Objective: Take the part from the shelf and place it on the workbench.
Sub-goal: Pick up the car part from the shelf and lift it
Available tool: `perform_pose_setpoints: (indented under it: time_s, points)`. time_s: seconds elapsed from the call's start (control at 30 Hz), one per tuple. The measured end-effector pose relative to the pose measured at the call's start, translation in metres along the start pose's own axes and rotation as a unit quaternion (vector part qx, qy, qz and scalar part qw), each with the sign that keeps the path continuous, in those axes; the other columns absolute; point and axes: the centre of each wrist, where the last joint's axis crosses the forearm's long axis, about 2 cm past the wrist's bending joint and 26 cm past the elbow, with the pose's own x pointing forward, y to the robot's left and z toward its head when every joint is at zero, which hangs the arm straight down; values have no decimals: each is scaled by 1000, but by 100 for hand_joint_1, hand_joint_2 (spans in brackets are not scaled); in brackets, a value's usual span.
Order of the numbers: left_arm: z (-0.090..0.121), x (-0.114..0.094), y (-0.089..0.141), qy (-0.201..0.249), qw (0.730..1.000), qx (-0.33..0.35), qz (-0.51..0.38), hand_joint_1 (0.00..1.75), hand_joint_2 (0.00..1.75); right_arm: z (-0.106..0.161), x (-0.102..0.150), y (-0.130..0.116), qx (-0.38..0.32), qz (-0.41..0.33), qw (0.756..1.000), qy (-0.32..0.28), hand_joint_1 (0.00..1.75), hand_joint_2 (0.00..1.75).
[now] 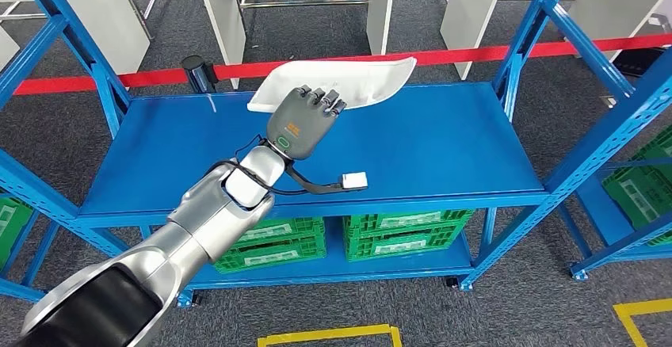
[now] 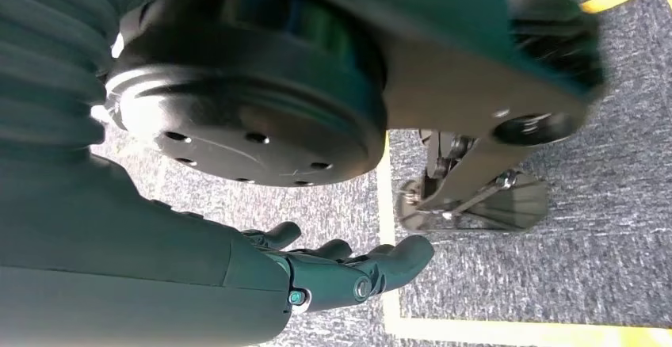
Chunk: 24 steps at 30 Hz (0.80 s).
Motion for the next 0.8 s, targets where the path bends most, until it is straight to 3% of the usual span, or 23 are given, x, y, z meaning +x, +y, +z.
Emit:
perform_pose_setpoints:
  time_s: [0.43, 0.8]
  points:
    - [7, 9, -9, 4, 999, -33, 7, 175, 175, 0, 1, 0, 0, 8, 1000, -2, 0, 175]
    - [1, 56, -3, 6, 999, -38, 34, 175, 175, 0, 1, 0, 0, 10, 1000, 6, 0, 175]
